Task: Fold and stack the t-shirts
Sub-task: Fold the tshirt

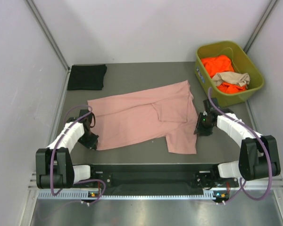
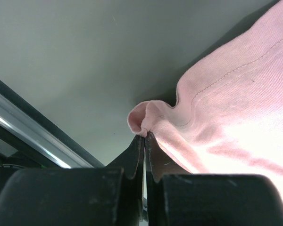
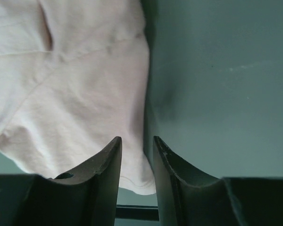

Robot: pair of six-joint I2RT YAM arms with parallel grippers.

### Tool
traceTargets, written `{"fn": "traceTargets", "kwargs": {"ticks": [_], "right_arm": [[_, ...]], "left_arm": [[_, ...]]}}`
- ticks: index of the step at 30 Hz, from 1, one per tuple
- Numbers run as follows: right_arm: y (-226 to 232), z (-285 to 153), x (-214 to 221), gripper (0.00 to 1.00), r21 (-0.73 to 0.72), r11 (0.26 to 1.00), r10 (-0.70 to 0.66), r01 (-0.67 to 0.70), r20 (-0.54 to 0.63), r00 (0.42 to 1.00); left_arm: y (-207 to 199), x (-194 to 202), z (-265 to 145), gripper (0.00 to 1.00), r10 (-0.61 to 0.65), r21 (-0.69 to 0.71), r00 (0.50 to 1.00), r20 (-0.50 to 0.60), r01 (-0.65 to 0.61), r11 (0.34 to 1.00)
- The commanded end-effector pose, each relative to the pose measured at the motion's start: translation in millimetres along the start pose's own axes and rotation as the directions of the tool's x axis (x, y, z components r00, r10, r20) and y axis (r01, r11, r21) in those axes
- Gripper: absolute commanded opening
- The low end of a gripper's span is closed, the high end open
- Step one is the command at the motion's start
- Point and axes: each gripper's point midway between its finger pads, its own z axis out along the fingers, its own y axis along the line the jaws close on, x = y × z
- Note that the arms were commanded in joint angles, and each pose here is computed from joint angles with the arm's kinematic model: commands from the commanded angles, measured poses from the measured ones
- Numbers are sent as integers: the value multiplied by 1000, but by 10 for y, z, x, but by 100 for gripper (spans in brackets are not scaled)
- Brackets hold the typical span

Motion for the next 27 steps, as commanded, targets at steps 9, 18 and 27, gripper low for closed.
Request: {"fn": "traceTargets", "kwargs": {"ticks": [9,18,27], "right_arm": [[-37,165,113,33,-64,998,-1,-1,-31,1000],[4,270,-30,21,-87,996,36,-37,-10,999],[-257,54,-73,0,19,998,55,-55,32,998]], "left_arm": [[-114,-157,-51,0,12,19,999,46,-12,1000],[-70,-118,-27,0,-1,15,999,39,0,1000],[37,-143,-96,0,-64,3,995,77,64,998]]}}
